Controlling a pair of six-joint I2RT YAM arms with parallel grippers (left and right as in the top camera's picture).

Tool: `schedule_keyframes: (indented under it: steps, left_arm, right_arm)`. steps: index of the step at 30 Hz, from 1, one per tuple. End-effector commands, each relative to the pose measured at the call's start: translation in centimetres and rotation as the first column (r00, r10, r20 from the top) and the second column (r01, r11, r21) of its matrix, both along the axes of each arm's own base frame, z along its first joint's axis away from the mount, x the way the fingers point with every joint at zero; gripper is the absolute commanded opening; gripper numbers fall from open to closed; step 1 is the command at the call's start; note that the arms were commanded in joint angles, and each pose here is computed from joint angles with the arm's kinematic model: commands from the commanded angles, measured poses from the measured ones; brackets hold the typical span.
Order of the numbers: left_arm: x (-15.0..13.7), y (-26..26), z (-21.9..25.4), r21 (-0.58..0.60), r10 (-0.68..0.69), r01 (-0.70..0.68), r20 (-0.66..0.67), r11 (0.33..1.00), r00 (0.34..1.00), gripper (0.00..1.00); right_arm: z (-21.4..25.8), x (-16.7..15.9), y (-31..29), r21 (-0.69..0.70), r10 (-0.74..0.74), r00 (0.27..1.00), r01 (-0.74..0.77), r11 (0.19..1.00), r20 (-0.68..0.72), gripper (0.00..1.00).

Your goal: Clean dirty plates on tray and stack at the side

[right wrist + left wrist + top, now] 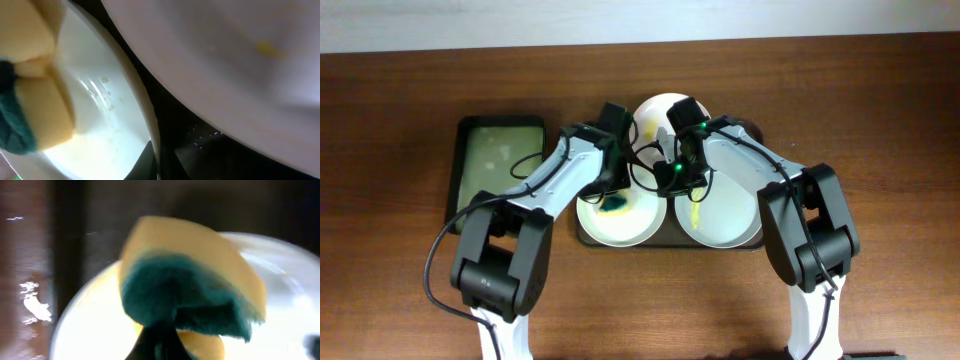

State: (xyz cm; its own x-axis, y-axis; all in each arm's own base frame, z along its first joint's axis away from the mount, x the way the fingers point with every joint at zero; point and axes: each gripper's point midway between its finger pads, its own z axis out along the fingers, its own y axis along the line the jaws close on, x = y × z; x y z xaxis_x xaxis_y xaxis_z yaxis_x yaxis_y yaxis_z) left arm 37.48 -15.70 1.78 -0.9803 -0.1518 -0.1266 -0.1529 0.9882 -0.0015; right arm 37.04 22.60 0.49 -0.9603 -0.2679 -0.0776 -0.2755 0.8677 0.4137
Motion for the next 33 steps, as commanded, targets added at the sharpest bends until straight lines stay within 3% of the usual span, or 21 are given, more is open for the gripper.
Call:
schedule_keyframes:
  steps: [1, 3, 9, 14, 20, 24, 28, 33]
  left_arm:
    - [-1.6, 6.9, -1.8, 0.365, 0.007, 0.015, -0.057, 0.931, 0.998, 0.00]
    - [-1.9, 8.1, -1.2, 0.429, 0.011, 0.015, -0.059, 0.903, 0.998, 0.00]
    - [-0.9, 7.7, 2.0, 0.408, 0.085, -0.083, 0.013, 0.909, 0.996, 0.00]
    - [0.1, 7.3, 9.9, 0.295, 0.111, -0.171, 0.209, 0.940, 0.972, 0.00]
    - [-1.6, 7.9, 16.4, 0.130, 0.157, -0.204, 0.300, 0.970, 0.941, 0.00]
    - [-2.8, 11.5, 16.9, 0.134, 0.219, -0.258, 0.252, 0.957, 0.943, 0.00]
    - [-2.4, 15.8, 16.8, 0.158, 0.236, -0.276, 0.231, 0.948, 0.944, 0.00]
    - [-2.7, 19.8, 16.0, 0.089, 0.308, -0.327, 0.184, 0.941, 0.934, 0.00]
  right_arm:
    - [-0.9, -0.4, -0.7, -0.036, 0.006, 1.000, -0.007, 0.999, -0.010, 0.04]
    - [-0.9, -0.4, -0.7, -0.036, 0.006, 1.000, -0.007, 0.999, -0.010, 0.04]
    - [-0.7, -0.2, -0.6, -0.033, 0.007, 1.000, -0.007, 0.999, -0.004, 0.04]
    - [2.3, 0.7, -0.2, -0.021, 0.007, 1.000, -0.006, 1.000, 0.026, 0.04]
    - [7.4, 2.1, -0.1, -0.025, 0.008, 0.995, -0.005, 1.000, 0.104, 0.04]
    - [12.6, 3.6, -2.2, -0.217, 0.019, 0.960, 0.044, 0.975, 0.279, 0.04]
    - [18.5, 4.5, -3.6, -0.487, 0.122, 0.879, 0.135, 0.863, 0.461, 0.04]
    - [23.3, 4.2, -3.1, -0.681, 0.293, 0.745, 0.282, 0.676, 0.599, 0.04]
